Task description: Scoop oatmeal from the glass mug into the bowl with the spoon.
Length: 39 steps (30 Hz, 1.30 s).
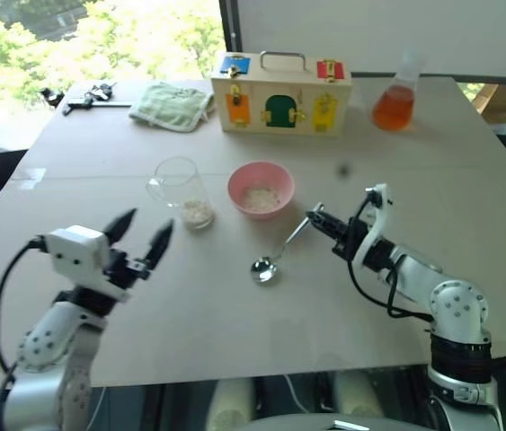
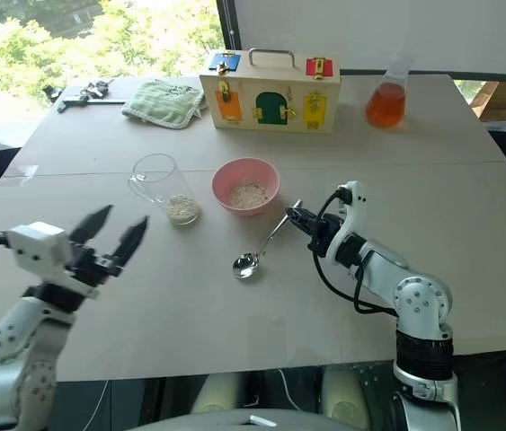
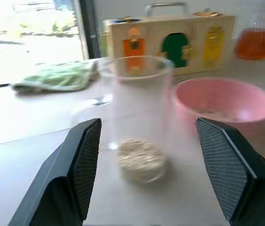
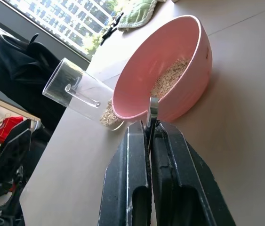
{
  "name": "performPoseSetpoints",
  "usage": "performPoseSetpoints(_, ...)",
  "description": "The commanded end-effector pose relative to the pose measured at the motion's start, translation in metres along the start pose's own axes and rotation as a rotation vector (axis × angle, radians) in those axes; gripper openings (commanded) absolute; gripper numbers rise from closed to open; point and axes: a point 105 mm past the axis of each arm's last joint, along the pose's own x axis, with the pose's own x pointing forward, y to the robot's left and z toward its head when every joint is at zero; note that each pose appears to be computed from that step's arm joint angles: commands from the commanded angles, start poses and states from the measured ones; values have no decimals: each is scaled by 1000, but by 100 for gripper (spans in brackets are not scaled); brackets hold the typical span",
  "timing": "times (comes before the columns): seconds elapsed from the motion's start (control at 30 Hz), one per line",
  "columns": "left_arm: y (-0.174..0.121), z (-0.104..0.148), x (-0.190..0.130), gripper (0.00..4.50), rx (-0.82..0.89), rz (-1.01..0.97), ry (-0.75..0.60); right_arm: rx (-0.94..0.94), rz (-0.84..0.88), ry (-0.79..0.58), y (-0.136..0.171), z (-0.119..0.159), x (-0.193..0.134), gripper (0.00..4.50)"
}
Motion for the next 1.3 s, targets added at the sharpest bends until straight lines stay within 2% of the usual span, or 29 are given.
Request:
performPoseSetpoints(0.03, 17, 5, 3, 334, 43, 13, -2, -14, 39, 1, 10, 2, 5, 0)
performPoseSetpoints(0.13, 20, -9, 20, 334, 81, -35, 46, -18, 54, 8, 14, 2, 9, 0)
performPoseSetpoints(0.33, 10, -28, 66, 334, 90, -156, 52, -60, 106, -3, 25, 10, 6, 0)
performPoseSetpoints(0.5, 9, -31, 91, 334, 91, -185, 32, -141, 250, -26, 52, 26, -11, 0)
performPoseSetpoints(0.77, 12, -33, 108, 334, 81, -177, 15, -194, 279, -69, 65, 43, -21, 0)
performPoseSetpoints(1.0, 6, -34, 121, 334, 64, -193, 0, -337, 309, -192, 94, 100, -16, 0)
performPoseSetpoints(1.03, 5, -34, 123, 283, 59, -195, -5, -362, 305, -205, 97, 107, -14, 0)
performPoseSetpoints(1.07, 3, -33, 126, 266, 57, -201, -10, -390, 300, -219, 100, 115, -11, 0)
performPoseSetpoints(1.27, -10, -30, 132, 4, 66, -247, -22, -555, 252, -284, 111, 144, 14, 0)
performPoseSetpoints(1.3, -11, -29, 133, 4, 67, -250, -23, -599, 244, -297, 114, 148, 19, 0)
